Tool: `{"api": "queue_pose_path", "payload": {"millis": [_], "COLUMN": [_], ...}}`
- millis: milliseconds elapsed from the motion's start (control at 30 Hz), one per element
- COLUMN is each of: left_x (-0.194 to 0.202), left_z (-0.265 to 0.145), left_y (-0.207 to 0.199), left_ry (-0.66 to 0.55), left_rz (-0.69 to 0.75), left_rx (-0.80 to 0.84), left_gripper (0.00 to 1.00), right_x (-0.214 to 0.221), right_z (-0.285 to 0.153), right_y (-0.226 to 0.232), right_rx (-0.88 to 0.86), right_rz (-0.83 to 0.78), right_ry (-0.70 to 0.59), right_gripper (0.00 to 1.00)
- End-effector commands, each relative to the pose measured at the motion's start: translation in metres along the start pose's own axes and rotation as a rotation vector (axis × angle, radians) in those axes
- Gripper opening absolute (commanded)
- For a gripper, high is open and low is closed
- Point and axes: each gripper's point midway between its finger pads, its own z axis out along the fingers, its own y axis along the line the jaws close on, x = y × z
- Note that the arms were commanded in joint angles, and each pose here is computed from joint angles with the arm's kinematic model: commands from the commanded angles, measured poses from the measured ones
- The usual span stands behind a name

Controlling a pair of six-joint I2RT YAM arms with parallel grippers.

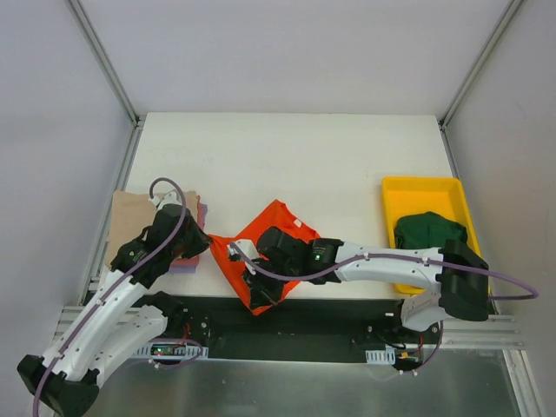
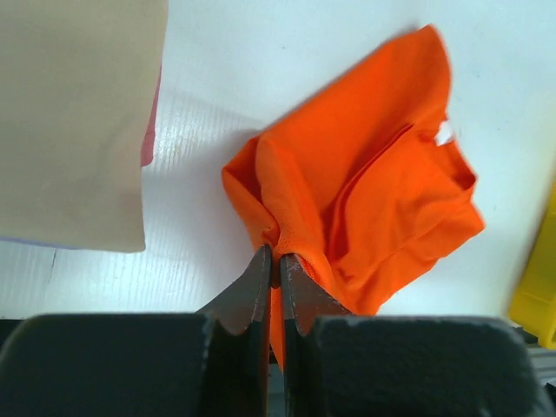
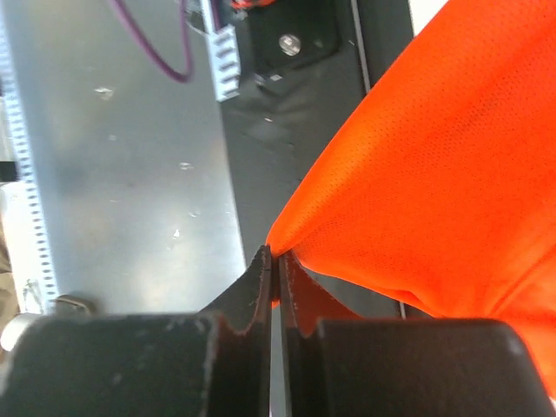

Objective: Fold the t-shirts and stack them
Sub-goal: Fold the long partially folded tshirt into a neat square

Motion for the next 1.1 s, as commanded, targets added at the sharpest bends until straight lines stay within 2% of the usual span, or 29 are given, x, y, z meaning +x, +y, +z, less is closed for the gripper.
{"api": "queue_pose_path", "payload": {"millis": [0,133,367,667,1067], "left_x": [-0.03,-0.042,-0.048,-0.049,-0.035], "left_z": [-0.026,-0.031,-0.01,0.024,0.089], "left_y": [0.001,-0.012,-0.045,-0.089,-0.127], "left_ry": [-0.133,-0.144,-0.078,-0.031,0.065], "left_rz": [-0.02,-0.024,-0.005,0.068,0.151], "left_rx": [0.0,0.013,0.047,0.077,-0.022], "left_gripper": [0.0,0.0,0.0,0.0,0.0], "right_x": [-0.03,-0.034,-0.027,0.001,0.037], "right_z": [-0.025,-0.035,-0.053,-0.084,-0.108], "right_y": [0.052,0.045,0.008,-0.04,-0.109], "right_rx": [-0.193,-0.137,0.008,0.144,0.362], "right_rz": [-0.013,-0.011,0.073,0.229,0.411], "right_ry": [-0.101,-0.15,-0.21,-0.301,-0.355], "right_gripper": [0.01,0.01,0.02,0.02,0.03]}}
